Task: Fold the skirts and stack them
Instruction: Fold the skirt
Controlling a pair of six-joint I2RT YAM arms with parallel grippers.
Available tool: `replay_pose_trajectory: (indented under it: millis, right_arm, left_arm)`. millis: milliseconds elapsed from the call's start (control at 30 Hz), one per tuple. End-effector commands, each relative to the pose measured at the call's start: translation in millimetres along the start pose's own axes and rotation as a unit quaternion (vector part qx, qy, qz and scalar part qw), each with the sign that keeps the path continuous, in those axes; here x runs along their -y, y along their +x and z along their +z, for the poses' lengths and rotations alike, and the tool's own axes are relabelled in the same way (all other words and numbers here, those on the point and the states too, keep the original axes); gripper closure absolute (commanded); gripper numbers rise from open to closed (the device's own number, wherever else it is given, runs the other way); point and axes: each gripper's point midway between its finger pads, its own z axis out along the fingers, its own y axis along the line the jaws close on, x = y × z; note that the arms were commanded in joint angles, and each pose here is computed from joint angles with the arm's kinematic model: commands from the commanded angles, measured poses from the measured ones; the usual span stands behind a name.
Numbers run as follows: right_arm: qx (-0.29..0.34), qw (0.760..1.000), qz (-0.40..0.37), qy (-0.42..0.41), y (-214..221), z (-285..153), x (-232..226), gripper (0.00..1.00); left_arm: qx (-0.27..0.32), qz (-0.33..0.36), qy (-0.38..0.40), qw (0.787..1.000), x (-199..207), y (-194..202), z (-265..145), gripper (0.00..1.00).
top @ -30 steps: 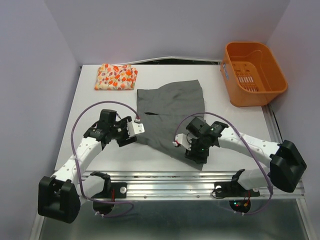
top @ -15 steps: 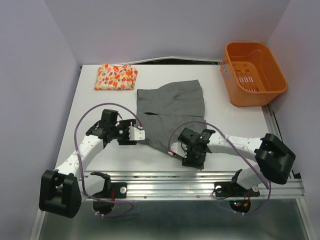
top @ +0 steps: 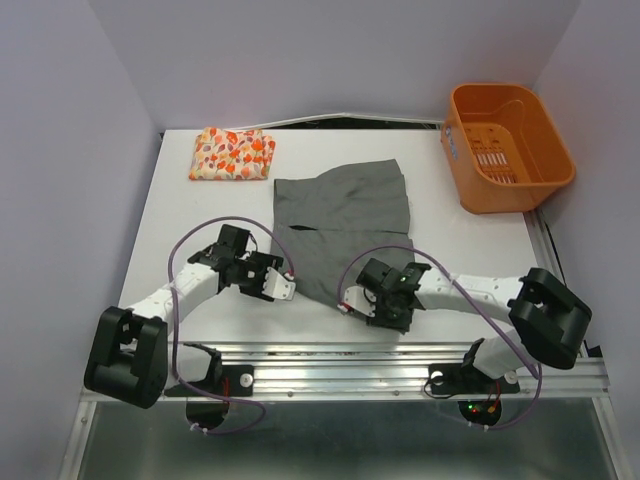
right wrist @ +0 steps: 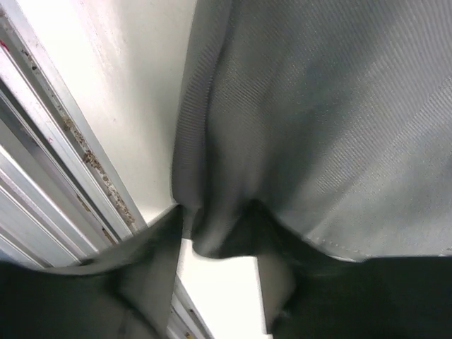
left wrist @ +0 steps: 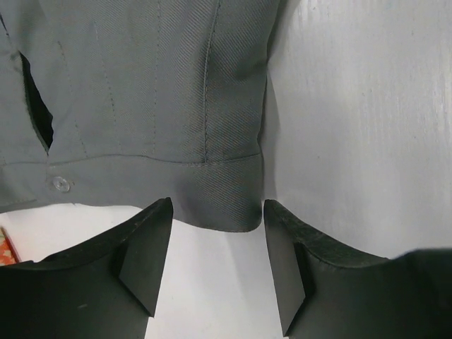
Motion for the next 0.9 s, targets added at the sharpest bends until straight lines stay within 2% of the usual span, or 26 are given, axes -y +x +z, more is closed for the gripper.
replay_pose_trajectory:
  millis: [0, 33, 67, 133, 167, 267, 333, 367, 533, 733, 867]
  right_arm:
    - [0.005, 1.000, -0.003, 0.024, 0.7, 15.5, 6.0, 0.68]
    - [0.009, 1.000, -0.005, 0.025, -0.7, 14.8, 6.6, 0.73]
    - [0.017, 0.999, -0.007, 0.026, -4.3, 13.1, 7.3, 0.86]
    - [0.029, 0.999, -0.012, 0.031, -10.1, 8.6, 10.2, 0.99]
    - [0.041, 0.998, -0.016, 0.038, -16.4, 1.9, 13.8, 0.99]
    - [0.039, 0.998, -0.044, 0.035, -17.5, -12.5, 15.2, 0.99]
    - [0.057, 0.997, -0.060, 0.003, -22.9, -26.8, 7.9, 0.99]
    - [0.061, 0.996, -0.064, -0.002, -22.7, -32.7, 7.7, 0.99]
    - [0.096, 0.992, -0.085, 0.004, -31.2, -79.3, 7.0, 0.99]
    - [0.128, 0.989, -0.060, 0.033, -38.7, -124.6, 12.0, 0.99]
    - [0.121, 0.991, -0.048, 0.043, -32.3, -143.4, 12.9, 0.99]
  left_arm:
    - [-0.004, 0.045, 0.016, 0.999, 12.0, 1.3, 9.0, 0.37]
    - [-0.006, 0.046, 0.018, 0.999, 14.3, 1.5, 11.7, 0.38]
    - [-0.006, 0.050, 0.016, 0.999, 15.6, 1.4, 17.2, 0.46]
    - [-0.015, 0.046, 0.014, 0.999, 13.9, 3.5, 21.3, 0.57]
    - [-0.015, 0.044, 0.017, 0.999, 13.3, 3.5, 23.0, 0.69]
    - [-0.019, 0.032, -0.003, 0.999, 4.0, 1.2, 15.7, 0.82]
    - [-0.020, 0.029, -0.004, 0.999, 7.1, -0.4, 9.1, 0.89]
    - [-0.019, 0.034, -0.015, 0.999, 2.8, -4.5, 2.0, 0.98]
    - [-0.002, 0.012, -0.018, 1.000, 10.2, -20.4, -21.9, 1.00]
    - [0.001, 0.020, -0.046, 0.999, 18.5, -32.7, -47.5, 1.00]
    - [0.017, 0.009, -0.065, 0.998, 19.1, -44.6, -60.1, 1.00]
